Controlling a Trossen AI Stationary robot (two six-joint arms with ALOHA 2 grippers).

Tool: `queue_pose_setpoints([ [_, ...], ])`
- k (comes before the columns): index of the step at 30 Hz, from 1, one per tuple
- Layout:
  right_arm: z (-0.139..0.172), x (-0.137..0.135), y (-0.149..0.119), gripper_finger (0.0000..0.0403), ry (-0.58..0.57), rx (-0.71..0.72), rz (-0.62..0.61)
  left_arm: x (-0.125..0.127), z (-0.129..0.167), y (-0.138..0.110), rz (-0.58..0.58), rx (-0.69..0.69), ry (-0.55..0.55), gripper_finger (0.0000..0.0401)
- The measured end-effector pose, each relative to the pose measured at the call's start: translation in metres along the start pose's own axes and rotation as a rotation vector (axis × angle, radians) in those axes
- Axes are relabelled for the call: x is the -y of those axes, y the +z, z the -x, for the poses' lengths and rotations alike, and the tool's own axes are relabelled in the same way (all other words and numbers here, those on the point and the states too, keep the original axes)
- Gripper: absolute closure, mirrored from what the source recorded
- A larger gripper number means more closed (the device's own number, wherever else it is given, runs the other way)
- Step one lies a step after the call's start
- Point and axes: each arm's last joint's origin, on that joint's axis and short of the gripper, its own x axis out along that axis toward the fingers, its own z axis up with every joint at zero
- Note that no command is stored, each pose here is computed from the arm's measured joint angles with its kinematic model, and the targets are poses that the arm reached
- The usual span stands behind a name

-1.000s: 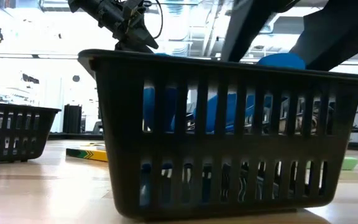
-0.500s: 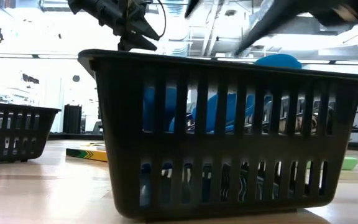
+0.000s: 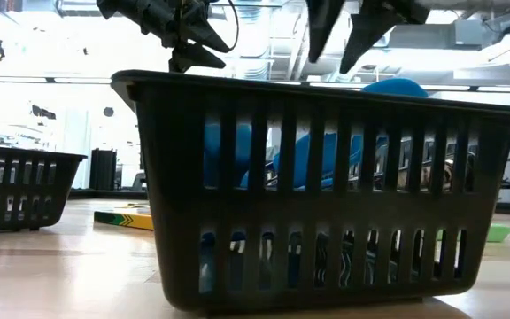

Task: Pick & Place School Supplies
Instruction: Put the box of crayon into the yellow bin

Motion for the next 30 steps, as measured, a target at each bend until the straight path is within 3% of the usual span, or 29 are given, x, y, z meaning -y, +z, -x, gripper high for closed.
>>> queue_pose_setpoints([
  [7,-0.012,0.023,0.043,0.0213,-0.056,-0.073,0.007,-0.002,0.0,0.0,-0.056,0.014,0.062,0.0251],
  [11,-0.018,0.028,0.054,0.0216,-0.037,-0.159,0.062,-0.002,0.0,0.0,-0.05,0.015,0.066,0.0251],
  [15,-0.027,0.022,0.046,0.0222,0.029,-0.235,0.155,-0.003,0.0,0.0,-0.047,0.015,0.071,0.0251],
  [23,-0.068,0.019,-0.005,0.0236,0.198,-0.416,0.247,-0.015,-0.009,-0.026,0.039,-0.057,0.122,0.0251],
  [30,-0.088,0.021,-0.006,0.0237,0.295,-0.415,0.257,-0.022,-0.015,-0.047,0.12,-0.094,0.109,0.0251],
])
